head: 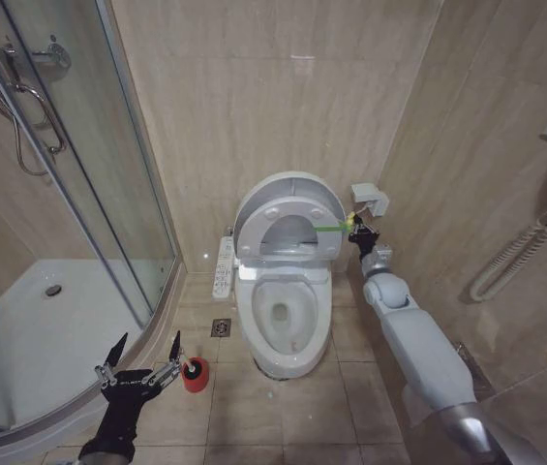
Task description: Open the toilet lid, clean the toilet bowl with a toilet brush, close the toilet lid, and flush.
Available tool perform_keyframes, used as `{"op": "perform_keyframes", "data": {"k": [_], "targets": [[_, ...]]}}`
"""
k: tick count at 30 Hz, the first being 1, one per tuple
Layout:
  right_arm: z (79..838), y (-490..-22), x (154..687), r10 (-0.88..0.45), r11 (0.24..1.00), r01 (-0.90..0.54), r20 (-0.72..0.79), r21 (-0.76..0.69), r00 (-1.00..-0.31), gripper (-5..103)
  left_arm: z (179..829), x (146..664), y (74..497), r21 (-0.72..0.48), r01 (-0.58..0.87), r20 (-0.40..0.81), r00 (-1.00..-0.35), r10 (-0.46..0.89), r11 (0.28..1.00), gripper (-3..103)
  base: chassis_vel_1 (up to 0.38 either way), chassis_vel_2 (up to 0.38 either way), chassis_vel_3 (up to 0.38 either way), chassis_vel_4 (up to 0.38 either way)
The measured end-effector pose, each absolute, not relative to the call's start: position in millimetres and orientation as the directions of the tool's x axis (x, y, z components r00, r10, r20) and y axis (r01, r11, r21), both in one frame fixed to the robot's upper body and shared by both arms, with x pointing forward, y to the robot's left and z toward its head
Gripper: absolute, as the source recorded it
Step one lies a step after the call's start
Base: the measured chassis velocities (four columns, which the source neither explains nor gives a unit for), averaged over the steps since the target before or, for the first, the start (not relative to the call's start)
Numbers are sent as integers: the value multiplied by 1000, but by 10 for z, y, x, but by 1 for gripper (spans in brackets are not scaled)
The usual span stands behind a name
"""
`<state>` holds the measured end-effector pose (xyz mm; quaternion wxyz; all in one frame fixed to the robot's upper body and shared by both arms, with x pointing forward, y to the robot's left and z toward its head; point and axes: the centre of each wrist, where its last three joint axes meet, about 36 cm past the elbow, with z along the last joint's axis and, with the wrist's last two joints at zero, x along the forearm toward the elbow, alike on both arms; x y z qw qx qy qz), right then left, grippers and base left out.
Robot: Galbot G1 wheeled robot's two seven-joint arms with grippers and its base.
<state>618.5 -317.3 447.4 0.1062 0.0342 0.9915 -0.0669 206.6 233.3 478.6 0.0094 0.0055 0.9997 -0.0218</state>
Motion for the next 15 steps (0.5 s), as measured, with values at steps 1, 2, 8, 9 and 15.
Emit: {"op": "perform_keyframes", "data": {"k": [1, 2, 8, 9, 15], "targets": [[4499, -3164, 6223, 52, 988, 81, -217, -129, -975, 0, 4786, 2066, 2333, -44, 11, -19, -1000, 10, 999, 100, 0, 0, 0, 0], [4499, -3164, 6223, 52, 988, 81, -217, -129, -975, 0, 4786, 2066, 2333, -44, 11, -19, -1000, 10, 999, 100, 0, 0, 0, 0], [4586, -3214, 6396, 52, 984, 87, -215, -154, -975, 0, 4786, 2066, 2333, -44, 11, -19, -1000, 10, 999, 100, 0, 0, 0, 0], [4604, -3224, 6425, 52, 983, 88, -216, -158, -975, 0, 4786, 2066, 2333, -44, 11, -19, -1000, 10, 999, 100, 0, 0, 0, 0], [4790, -3242, 6639, 50, 980, 92, -229, -177, -972, 0, 4786, 2066, 2333, -43, 11, -19, -1000, 10, 999, 100, 0, 0, 0, 0]]}}
